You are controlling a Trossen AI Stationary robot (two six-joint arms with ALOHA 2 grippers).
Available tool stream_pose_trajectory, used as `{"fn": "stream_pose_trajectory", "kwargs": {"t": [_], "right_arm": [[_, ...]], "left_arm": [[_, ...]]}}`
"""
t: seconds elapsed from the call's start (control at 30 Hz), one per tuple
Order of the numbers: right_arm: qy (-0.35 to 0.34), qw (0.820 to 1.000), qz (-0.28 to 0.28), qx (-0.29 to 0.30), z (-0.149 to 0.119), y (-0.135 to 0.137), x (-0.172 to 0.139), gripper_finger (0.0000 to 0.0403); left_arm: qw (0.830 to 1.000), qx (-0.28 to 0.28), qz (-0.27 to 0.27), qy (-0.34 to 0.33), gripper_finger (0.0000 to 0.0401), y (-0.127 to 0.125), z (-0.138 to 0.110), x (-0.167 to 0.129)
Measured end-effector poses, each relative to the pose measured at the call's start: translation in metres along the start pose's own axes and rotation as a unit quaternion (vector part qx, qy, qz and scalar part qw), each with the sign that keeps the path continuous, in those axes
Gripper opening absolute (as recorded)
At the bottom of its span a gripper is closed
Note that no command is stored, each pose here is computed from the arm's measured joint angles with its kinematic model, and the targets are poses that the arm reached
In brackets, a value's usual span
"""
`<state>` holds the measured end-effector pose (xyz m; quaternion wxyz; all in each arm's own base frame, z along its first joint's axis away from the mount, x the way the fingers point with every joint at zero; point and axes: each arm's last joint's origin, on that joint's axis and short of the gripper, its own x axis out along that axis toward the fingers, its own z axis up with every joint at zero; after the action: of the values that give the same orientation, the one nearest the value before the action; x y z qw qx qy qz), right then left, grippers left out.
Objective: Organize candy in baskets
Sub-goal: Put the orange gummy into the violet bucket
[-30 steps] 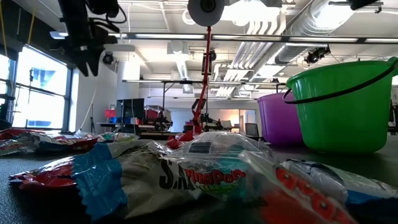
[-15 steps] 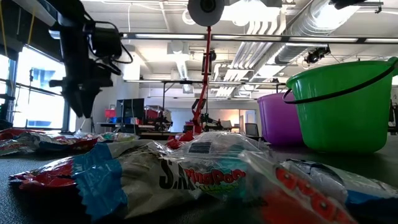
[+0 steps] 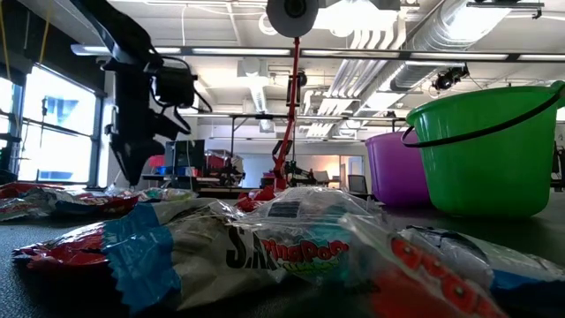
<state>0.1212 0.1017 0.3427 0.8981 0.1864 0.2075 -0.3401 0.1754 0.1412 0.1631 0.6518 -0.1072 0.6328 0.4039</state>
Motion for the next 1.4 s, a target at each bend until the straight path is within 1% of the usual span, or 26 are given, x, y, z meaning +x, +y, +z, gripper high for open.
{"fn": "stream_pose_trajectory", "kwargs": {"t": [0.1,0.13,0.17,0.27,0.3,0.5,0.6,0.67,0.73,0.83,0.93,1.0,1.13,1.2,1.33,1.4], "right_arm": [[-0.002,1.000,0.004,0.005,0.003,-0.003,-0.001,0.0107],[-0.002,1.000,0.005,0.006,0.003,-0.004,-0.001,0.0107],[-0.002,1.000,0.006,0.007,0.004,-0.004,-0.002,0.0107],[-0.002,1.000,0.007,0.009,0.004,-0.005,-0.002,0.0107],[-0.002,1.000,0.007,0.009,0.004,-0.005,-0.002,0.0107],[-0.003,1.000,0.007,0.000,0.004,-0.005,-0.002,0.0107],[-0.003,1.000,0.007,0.000,0.004,-0.005,-0.002,0.0107],[-0.004,1.000,0.007,0.000,0.004,-0.005,-0.002,0.0107],[-0.004,1.000,0.007,0.000,0.004,-0.005,-0.002,0.0107],[-0.004,1.000,0.007,0.000,0.004,-0.005,-0.002,0.0107],[-0.004,1.000,0.007,-0.005,0.004,-0.005,-0.002,0.0107],[-0.004,1.000,0.007,-0.007,0.004,-0.005,-0.002,0.0107],[-0.024,1.000,0.009,-0.008,0.005,-0.005,-0.002,0.0107],[-0.037,0.999,0.010,-0.008,0.006,-0.005,-0.002,0.0107],[-0.066,0.998,0.013,-0.003,0.008,-0.004,-0.002,0.0107],[-0.087,0.996,0.010,0.004,0.010,-0.004,0.000,0.0107]], "left_arm": [[0.998,0.022,0.052,0.009,0.0127,0.000,0.004,0.006],[0.998,0.025,0.055,0.014,0.0127,0.000,0.005,0.008],[0.998,0.024,0.049,0.019,0.0127,0.000,0.006,0.010],[0.999,0.024,0.001,0.036,0.0127,-0.005,0.008,0.020],[0.999,0.025,-0.005,0.043,0.0127,-0.007,0.009,0.024],[0.997,0.024,0.013,0.074,0.0127,-0.014,0.010,0.042],[0.997,0.025,0.021,0.073,0.0126,-0.017,0.011,0.044],[0.997,0.010,0.022,0.070,0.0123,-0.018,0.010,0.042],[0.998,-0.012,0.018,0.065,0.0111,-0.018,0.011,0.039],[0.997,-0.035,0.009,0.061,0.0074,-0.018,0.014,0.034],[0.996,-0.056,-0.016,0.063,0.0024,-0.017,0.016,0.029],[0.994,-0.076,-0.041,0.061,0.0007,-0.017,0.018,0.025],[0.986,-0.112,-0.110,0.056,0.0012,-0.020,0.021,0.013],[0.980,-0.124,-0.148,0.049,0.0007,-0.021,0.023,0.004],[0.966,-0.135,-0.221,0.017,0.0003,-0.026,0.029,-0.024],[0.958,-0.136,-0.252,-0.016,0.0003,-0.027,0.032,-0.043]]}}
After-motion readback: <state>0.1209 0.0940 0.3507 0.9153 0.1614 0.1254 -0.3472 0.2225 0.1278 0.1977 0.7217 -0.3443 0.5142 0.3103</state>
